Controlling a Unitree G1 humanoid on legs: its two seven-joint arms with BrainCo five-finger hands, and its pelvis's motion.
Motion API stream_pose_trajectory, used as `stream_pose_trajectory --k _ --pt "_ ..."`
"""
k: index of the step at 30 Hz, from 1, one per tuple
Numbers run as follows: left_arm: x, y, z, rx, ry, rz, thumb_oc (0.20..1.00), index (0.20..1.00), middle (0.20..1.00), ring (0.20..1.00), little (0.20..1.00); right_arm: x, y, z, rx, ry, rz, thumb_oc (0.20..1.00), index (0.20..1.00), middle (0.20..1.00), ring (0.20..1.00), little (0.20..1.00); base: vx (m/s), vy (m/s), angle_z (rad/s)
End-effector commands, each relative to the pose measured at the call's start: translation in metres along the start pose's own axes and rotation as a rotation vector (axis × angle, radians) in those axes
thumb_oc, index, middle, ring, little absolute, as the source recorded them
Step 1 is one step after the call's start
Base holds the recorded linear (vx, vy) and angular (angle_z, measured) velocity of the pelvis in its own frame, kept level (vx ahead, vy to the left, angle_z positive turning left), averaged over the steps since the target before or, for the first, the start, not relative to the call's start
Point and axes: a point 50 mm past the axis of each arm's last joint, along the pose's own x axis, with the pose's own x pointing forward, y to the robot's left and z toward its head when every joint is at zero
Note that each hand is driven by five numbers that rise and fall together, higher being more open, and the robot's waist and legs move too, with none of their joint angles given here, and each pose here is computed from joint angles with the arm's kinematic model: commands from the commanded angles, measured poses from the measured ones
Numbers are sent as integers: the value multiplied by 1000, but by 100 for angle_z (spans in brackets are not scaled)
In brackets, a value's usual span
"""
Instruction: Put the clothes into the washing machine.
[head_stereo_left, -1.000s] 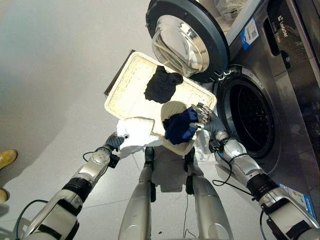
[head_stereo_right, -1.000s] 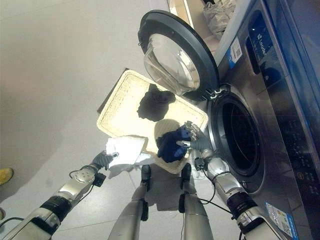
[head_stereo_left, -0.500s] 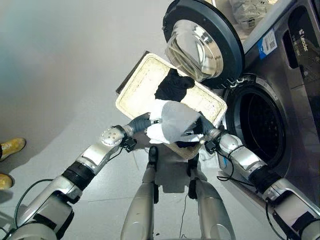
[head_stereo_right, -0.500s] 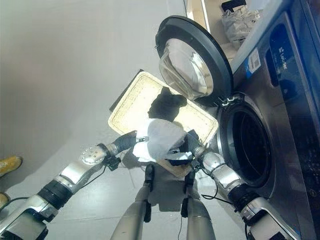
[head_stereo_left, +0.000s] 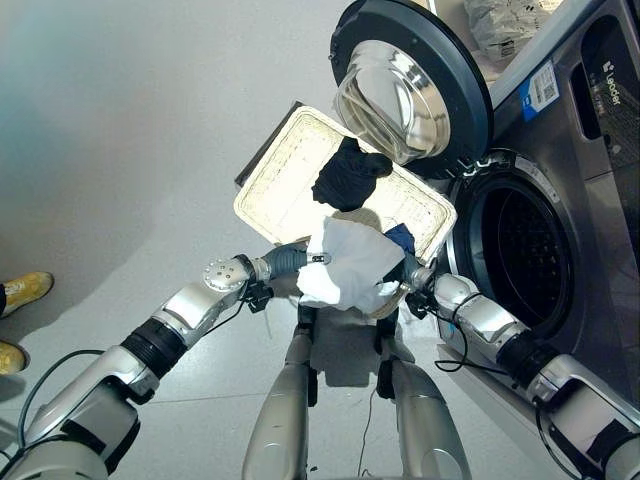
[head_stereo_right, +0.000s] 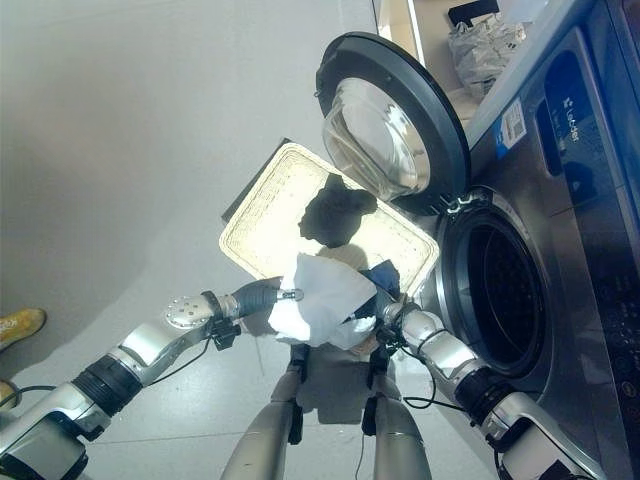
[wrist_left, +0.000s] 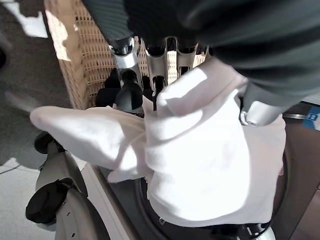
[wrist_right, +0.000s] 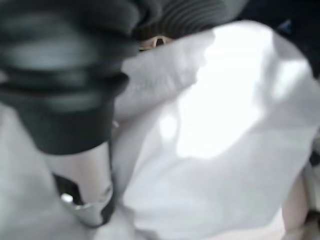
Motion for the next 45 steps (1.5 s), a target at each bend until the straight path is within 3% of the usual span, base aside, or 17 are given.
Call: stream_pose_trajectory --k 1,3,5,7,9,17,27,37,41,45 --pt "8 -14 44 79 -188 0 200 200 200 200 200 8 30 21 147 -93 214 1000 1000 1000 1000 1000 0 0 0" --pt "7 -9 40 91 -174 73 200 200 200 200 200 7 35 18 227 -86 270 1000 1000 1000 1000 1000 0 0 0" --pt "1 7 36 146 -164 285 200 200 200 200 200 1 49 9 349 -54 420 1000 1000 1000 1000 1000 0 0 0" --pt "0 8 35 147 -166 297 200 200 200 200 200 1 49 8 354 -52 429 1000 1000 1000 1000 1000 0 0 0" --pt "-9 20 33 189 -177 452 200 200 200 200 200 -6 54 1 413 -38 530 1000 1000 1000 1000 1000 -8 -71 0" --pt "-19 31 24 195 -196 599 200 200 200 200 200 -14 40 -3 451 -74 551 1000 1000 1000 1000 1000 0 -52 0" --pt "-14 23 24 202 -204 488 200 200 200 200 200 -12 33 4 489 -141 439 1000 1000 1000 1000 1000 0 -4 0" --pt "1 -30 50 127 -347 19 200 200 200 200 200 -8 32 -2 474 -106 263 1000 1000 1000 1000 1000 2 6 0" --pt "5 -37 54 174 -339 4 200 200 200 200 200 -6 35 -2 488 -89 251 1000 1000 1000 1000 1000 0 0 0" --pt "10 -35 53 245 -301 99 200 200 200 200 200 -2 45 -6 528 -69 283 1000 1000 1000 1000 1000 0 0 0"
